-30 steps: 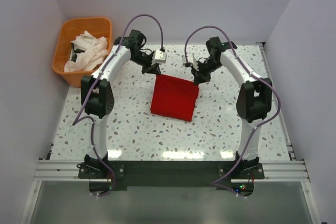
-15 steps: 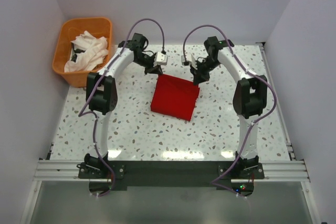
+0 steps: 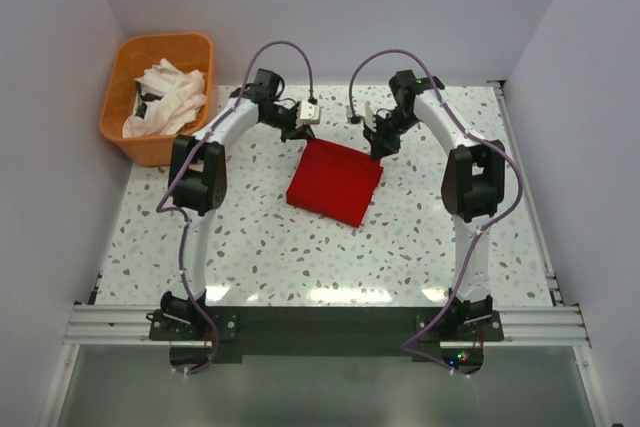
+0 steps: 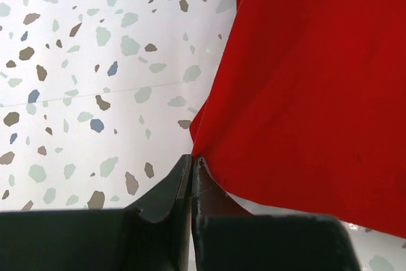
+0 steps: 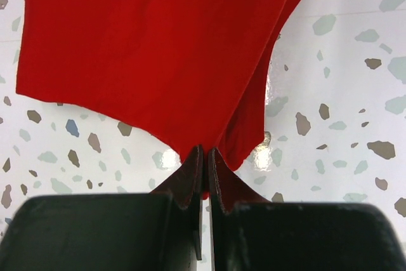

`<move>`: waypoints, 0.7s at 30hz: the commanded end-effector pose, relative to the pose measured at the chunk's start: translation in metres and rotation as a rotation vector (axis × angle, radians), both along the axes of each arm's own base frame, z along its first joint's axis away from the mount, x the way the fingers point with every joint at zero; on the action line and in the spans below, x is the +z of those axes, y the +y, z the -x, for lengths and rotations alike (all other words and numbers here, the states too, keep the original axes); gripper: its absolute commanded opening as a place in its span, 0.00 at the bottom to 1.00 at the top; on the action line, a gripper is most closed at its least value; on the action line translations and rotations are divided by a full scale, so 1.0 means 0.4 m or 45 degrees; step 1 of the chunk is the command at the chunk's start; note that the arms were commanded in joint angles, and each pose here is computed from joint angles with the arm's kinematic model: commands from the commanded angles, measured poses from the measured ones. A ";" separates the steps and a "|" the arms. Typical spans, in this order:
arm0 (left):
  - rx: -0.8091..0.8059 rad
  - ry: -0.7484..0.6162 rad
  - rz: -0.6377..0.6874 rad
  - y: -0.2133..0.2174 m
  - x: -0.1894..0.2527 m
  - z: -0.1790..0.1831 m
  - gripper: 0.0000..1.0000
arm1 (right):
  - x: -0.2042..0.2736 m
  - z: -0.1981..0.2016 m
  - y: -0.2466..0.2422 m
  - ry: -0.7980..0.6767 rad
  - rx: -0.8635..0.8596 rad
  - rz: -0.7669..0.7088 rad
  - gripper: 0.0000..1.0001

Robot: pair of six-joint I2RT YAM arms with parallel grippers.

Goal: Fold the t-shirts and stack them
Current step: Fold the tshirt

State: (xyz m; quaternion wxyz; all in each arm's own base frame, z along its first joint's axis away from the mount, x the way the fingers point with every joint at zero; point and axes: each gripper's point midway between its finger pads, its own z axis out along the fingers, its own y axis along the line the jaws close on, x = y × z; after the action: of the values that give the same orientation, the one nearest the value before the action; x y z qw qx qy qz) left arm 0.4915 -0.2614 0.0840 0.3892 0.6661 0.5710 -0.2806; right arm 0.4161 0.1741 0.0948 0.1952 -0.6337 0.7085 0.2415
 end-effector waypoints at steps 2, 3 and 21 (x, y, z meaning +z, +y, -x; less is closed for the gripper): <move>0.015 -0.089 0.098 -0.011 0.049 -0.041 0.00 | 0.050 -0.011 -0.019 -0.028 -0.043 -0.002 0.00; 0.008 -0.085 0.106 -0.015 0.048 -0.036 0.00 | 0.052 -0.010 -0.022 -0.029 -0.041 0.001 0.00; -0.075 -0.213 0.242 -0.071 0.127 -0.020 0.00 | 0.015 0.049 -0.074 0.082 -0.050 0.030 0.00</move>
State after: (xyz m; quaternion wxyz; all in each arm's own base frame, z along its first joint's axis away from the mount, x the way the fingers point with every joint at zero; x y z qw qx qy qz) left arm 0.4929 -0.2832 0.0918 0.4418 0.6576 0.5280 -0.3059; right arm 0.4004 0.1587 0.0913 0.1643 -0.6187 0.7234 0.2587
